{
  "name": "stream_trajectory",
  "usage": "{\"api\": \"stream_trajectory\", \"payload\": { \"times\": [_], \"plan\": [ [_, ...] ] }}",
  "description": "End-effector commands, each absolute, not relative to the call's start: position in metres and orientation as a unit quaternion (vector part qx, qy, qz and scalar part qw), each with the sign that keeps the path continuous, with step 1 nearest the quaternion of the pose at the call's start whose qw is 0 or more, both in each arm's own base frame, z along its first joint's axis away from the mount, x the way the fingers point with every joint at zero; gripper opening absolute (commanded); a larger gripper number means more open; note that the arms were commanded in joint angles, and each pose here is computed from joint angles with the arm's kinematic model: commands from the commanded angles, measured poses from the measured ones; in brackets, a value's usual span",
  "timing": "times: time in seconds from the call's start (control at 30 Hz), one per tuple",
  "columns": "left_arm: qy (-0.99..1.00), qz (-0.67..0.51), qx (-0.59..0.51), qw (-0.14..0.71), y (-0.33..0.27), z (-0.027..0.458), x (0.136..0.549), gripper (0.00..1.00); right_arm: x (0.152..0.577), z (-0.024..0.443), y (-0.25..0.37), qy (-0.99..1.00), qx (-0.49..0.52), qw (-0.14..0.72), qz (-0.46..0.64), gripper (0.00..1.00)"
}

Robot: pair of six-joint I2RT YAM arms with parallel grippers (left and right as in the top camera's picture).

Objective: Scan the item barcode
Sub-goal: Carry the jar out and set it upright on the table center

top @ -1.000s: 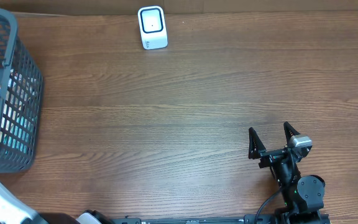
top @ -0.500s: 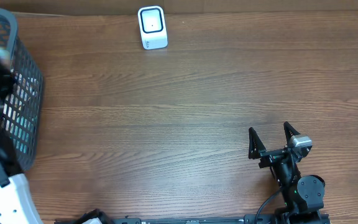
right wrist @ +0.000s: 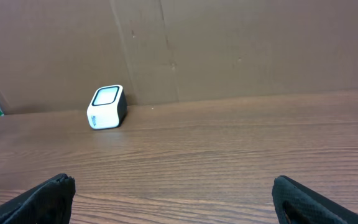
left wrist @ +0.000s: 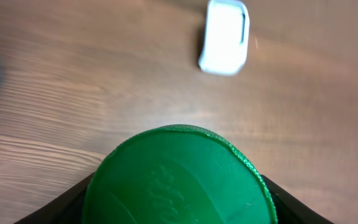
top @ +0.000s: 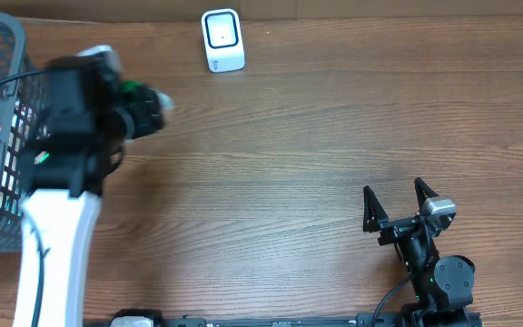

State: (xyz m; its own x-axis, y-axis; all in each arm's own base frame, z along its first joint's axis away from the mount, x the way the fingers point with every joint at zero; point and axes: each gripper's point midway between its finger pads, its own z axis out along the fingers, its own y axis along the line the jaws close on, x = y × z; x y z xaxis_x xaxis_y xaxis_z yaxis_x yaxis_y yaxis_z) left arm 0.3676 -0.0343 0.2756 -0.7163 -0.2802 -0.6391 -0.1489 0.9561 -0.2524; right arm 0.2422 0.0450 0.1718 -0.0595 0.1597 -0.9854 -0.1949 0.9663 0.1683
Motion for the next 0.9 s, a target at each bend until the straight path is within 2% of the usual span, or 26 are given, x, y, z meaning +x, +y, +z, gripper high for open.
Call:
{"api": "stream_trajectory", "payload": {
  "times": [0.0, 0.27, 0.53, 0.87],
  "plan": [
    [0.937, -0.089, -0.088, 0.327, -0.064, 0.249, 0.380, 0.48, 0.242, 0.170, 0.045, 0.714, -0.011, 0.687, 0.130, 1.00],
    [0.957, -0.095, -0.006, 0.273, -0.147, 0.174, 0.412, 0.48, 0.242, 0.170, 0.045, 0.714, -0.011, 0.687, 0.130, 1.00],
    [0.971, -0.066, 0.049, 0.223, -0.202, 0.099, 0.411, 0.48, 0.242, 0.170, 0.045, 0.714, -0.011, 0.687, 0.130, 1.00],
    [0.971, -0.054, 0.053, 0.228, -0.237, 0.059, 0.415, 0.45, 0.242, 0.170, 0.045, 0.714, -0.011, 0.687, 0.130, 1.00]
  ]
}}
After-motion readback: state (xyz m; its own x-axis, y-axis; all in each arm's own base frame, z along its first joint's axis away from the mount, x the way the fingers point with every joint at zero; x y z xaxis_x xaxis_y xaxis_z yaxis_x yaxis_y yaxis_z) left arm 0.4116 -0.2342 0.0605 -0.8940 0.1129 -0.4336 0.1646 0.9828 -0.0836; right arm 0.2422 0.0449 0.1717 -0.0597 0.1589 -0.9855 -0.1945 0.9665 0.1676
